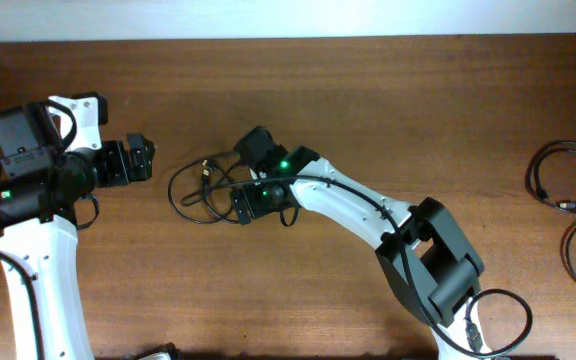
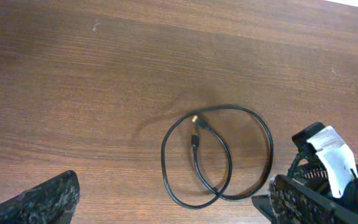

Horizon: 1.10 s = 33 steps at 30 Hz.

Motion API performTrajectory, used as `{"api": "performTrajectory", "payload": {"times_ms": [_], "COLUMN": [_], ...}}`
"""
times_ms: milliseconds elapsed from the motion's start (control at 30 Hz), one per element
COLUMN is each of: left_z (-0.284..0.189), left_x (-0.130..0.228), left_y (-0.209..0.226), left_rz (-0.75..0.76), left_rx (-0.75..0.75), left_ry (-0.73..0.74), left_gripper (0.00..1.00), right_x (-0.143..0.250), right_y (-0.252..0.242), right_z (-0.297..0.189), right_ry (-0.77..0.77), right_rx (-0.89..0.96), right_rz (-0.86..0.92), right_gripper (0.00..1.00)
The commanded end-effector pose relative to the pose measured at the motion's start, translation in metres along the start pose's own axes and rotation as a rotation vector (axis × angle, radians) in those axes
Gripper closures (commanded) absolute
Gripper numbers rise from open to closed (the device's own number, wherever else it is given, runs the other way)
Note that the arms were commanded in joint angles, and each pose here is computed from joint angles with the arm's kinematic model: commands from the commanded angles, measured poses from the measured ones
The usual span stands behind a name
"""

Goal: Untangle cables

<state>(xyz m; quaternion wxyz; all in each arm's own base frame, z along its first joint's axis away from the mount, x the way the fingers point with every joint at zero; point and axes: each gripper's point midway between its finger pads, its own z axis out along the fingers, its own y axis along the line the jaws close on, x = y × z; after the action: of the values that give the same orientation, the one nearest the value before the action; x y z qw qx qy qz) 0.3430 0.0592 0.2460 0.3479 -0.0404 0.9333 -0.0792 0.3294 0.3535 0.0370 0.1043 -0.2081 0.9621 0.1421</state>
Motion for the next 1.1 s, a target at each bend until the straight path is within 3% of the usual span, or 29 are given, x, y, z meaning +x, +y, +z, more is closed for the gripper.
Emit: {"api": "performTrajectory", "payload": {"times_ms": [0,133,400,767,900,1067], "left_z": [0.003,0.003,0.003,0.003,0.003,0.003], "left_x": [0.003,0.003,0.003,0.003,0.003,0.003], "left_y": [0.0,0.0,0.0,0.0,0.0,0.0], "left_rz": [0.008,0.008,0.008,0.008,0.008,0.008], "left_rx": [0.016,0.015,0.015,0.016,0.016,0.016], "left_ry": [0.008,0.008,0.008,0.008,0.008,0.008], "left_gripper": [0.01,0.01,0.01,0.01,0.01,0.01], "right_x": [-0.01,-0.014,-0.018,-0.005,0.001,-0.007], "right_y": [-0.021,-0.043,-0.053,-0.07,-0.098,-0.176], "right_z": [-0.002,-0.006,-0.006,0.042,0.045,0.029], "right_ry": [-0.057,-0.088,-0.092,-0.03,0.014,0.021], "right_rx": [0.135,0.259,0.269,0.307,0.337,0.383], "right_rz": [0.009,0.011,0.03,0.033,0.081,0.238], "right_gripper": [0.01,0.01,0.01,0.01,0.01,0.01]}}
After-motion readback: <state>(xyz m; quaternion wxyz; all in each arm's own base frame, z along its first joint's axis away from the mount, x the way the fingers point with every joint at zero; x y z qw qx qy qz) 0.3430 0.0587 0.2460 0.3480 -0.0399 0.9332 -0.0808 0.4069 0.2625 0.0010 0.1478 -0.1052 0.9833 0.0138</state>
